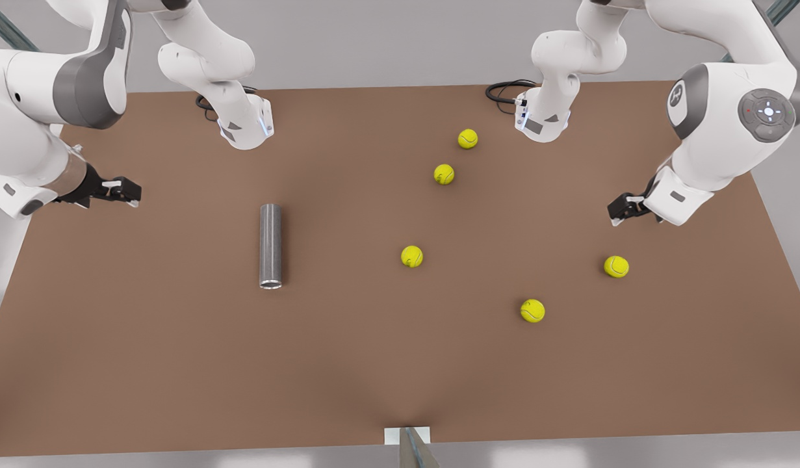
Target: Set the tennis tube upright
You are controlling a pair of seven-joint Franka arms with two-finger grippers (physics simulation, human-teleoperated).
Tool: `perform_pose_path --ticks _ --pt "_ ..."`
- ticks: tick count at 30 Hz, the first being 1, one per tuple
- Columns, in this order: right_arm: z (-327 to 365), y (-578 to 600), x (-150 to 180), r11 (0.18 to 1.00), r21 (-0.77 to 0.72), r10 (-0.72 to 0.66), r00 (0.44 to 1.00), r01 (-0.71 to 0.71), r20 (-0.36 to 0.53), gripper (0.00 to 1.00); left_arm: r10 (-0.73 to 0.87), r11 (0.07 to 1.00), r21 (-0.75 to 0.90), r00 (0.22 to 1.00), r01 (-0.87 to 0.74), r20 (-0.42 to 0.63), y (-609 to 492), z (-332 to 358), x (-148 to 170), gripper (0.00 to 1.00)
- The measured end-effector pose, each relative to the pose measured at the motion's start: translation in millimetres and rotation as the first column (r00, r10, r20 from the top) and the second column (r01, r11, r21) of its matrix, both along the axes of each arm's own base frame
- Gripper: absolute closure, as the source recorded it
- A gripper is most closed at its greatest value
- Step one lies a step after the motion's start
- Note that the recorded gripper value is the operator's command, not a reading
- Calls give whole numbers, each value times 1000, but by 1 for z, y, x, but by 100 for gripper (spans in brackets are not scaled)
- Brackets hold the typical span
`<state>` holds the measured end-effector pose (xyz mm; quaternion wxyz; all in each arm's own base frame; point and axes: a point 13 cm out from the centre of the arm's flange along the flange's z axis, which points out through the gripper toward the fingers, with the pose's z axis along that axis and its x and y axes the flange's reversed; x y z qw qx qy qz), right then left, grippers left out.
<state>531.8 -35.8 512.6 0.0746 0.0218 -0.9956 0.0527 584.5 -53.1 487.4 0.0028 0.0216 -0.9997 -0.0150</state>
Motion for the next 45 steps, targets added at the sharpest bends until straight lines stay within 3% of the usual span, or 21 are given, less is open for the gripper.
perform_pose_path --ticks 6,11,15,18,25,32,35,45 --pt "-18 6 6 1000 0 5 999 -5 -32 0 2 1000 1 1000 -2 6 2 0 2 0" --pt "-111 72 24 998 46 60 979 -53 -192 0 -1 1000 1 1000 1 -2 2 -6 4 0" --pt "-206 98 -5 998 68 27 956 -7 -293 0 1 1000 0 1000 -1 -12 4 -12 5 0" --pt "-262 104 -37 997 73 -3 962 24 -272 0 1 1000 0 1000 -1 -22 4 -19 7 0" --pt "-345 167 -7 998 65 -9 992 17 -125 0 2 1000 2 999 -2 -36 5 -35 14 0" --pt "-393 187 -37 995 83 -52 999 53 -14 0 1 1000 4 999 0 -38 5 -39 15 0" --pt "-397 186 -35 993 95 -68 997 65 28 0 1 1000 5 999 0 -45 5 -43 15 0" --pt "-439 175 -55 992 76 -97 995 98 -10 0 0 1000 6 998 0 -62 5 -51 16 0"
